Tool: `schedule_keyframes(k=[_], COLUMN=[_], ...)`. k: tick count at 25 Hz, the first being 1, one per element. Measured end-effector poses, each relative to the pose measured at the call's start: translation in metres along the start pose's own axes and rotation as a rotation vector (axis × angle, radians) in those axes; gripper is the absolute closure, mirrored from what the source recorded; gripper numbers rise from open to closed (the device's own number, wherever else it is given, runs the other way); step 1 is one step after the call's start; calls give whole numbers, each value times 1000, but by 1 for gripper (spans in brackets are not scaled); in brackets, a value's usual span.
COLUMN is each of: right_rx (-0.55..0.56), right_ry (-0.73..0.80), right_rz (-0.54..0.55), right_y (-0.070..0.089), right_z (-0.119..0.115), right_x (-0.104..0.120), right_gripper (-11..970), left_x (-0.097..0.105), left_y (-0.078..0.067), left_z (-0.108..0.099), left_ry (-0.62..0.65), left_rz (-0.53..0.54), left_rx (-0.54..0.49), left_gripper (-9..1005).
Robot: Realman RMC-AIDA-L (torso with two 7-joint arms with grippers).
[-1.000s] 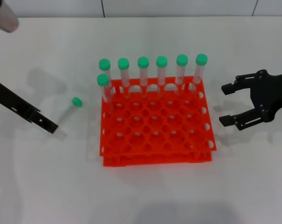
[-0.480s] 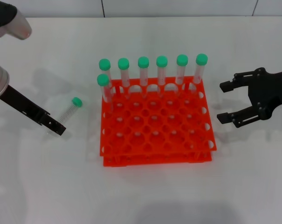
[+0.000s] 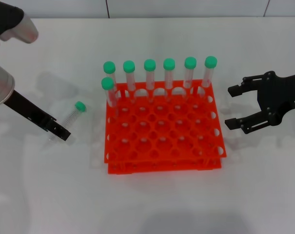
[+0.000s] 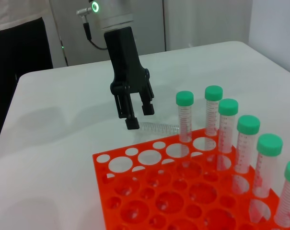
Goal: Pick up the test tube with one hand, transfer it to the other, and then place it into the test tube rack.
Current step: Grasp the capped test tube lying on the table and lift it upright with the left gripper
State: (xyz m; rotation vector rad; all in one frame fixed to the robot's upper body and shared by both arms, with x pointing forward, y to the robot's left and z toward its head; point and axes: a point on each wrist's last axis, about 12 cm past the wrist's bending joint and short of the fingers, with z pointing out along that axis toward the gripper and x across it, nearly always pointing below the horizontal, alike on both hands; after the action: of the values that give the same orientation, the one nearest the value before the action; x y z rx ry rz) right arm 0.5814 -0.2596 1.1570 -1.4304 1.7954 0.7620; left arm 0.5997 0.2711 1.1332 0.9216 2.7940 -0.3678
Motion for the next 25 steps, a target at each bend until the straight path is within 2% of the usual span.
schedule_keyframes(k=[8, 14, 19, 25], right_rx=[-1, 0, -2, -5], right_ry=[0, -1, -4, -6], right_rz=[0, -1, -5, -7], right_y=[0, 0, 0, 0], right_z=[0, 1, 2, 3], right_x=[0, -1, -3, -4], right_gripper=[90, 91, 91, 91], left_x=[1, 2, 3, 4], left_y=[1, 1, 1, 2], left_z=[5, 6, 7, 13], left_ry=[20, 27, 27, 54], left_rz=[-16, -20, -23, -23], left_rx=[-20, -24, -24, -34], left_gripper=[282, 477, 544, 552])
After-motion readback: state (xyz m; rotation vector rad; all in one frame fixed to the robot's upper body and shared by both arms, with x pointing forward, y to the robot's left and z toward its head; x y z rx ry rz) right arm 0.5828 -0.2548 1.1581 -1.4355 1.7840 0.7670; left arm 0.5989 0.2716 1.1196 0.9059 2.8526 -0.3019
